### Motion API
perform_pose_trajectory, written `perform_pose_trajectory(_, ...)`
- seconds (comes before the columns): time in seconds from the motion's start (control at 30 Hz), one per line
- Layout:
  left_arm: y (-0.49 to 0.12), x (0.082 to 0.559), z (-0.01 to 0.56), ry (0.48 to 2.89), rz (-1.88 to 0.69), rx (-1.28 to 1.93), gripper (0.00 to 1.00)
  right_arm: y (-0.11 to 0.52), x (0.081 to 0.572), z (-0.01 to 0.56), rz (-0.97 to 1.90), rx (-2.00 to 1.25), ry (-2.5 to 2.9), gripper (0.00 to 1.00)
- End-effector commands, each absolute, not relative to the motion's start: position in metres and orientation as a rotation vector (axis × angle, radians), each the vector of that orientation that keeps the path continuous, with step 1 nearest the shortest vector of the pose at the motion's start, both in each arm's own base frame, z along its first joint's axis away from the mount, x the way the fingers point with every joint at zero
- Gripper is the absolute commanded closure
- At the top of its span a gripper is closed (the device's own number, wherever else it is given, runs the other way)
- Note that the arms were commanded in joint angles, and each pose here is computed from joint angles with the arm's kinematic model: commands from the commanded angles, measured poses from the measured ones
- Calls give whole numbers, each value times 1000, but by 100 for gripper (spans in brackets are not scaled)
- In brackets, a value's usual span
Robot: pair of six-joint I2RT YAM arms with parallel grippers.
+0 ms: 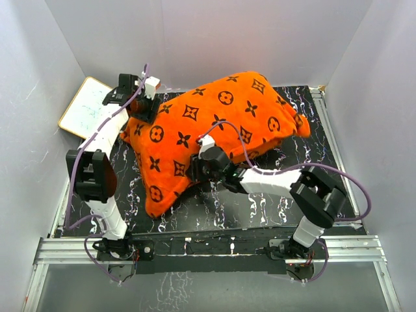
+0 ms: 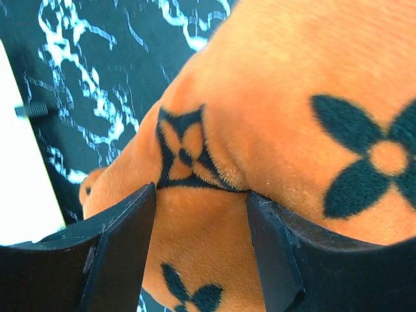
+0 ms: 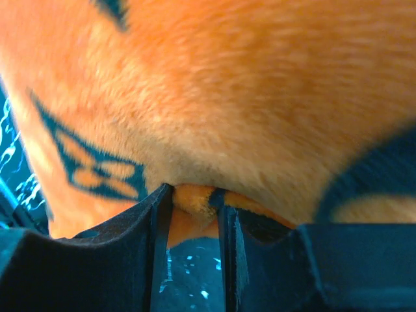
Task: Remove the pillowcase from the pillow
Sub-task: Adjust the pillow at the center of the board.
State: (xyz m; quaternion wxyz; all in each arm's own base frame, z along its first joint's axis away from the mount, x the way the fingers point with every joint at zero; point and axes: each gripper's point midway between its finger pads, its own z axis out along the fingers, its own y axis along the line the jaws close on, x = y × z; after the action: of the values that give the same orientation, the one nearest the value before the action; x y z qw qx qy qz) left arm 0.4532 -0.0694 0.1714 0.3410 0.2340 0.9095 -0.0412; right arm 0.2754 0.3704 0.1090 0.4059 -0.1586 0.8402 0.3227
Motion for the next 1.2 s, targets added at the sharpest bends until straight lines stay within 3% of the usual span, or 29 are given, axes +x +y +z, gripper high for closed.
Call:
perform_pose_trajectory(0.0,-118,470,184,2327,-342,630,43,419,241,104,975,-591,2155,64)
perform_pose_trajectory(0.17,-132,495,198,2307,-412,633,38,443,245,81,942,-661,2204,63)
perform_pose_trajectory(0.27,-128,504,227,2243,-362,618,20,448,256,85,906,-674,2184,60)
perform_pose_trajectory(0.3,-123,507,239,2216,-328,612,6,449,261,88,897,-680,2171,59)
perform_pose_trajectory(0.33,-117,508,255,2180,-303,599,3,449,266,92,891,-680,2167,58)
perform_pose_trajectory(0.53,-79,469,312,2100,-238,642,3,440,317,136,956,-584,2157,43)
perform_pose_trajectory(0.67,-65,400,264,2229,-229,822,3,429,324,186,890,-607,2085,25)
perform_pose_trajectory(0.83,-62,303,202,2330,-309,1027,3,393,295,244,918,-569,2034,8)
perform_pose_trajectory(1.0,-53,279,163,2349,-240,1070,3,320,288,290,842,-380,2005,4)
perform_pose_trajectory(1.17,-39,284,130,2405,-142,1054,3,186,328,311,534,3,1975,2)
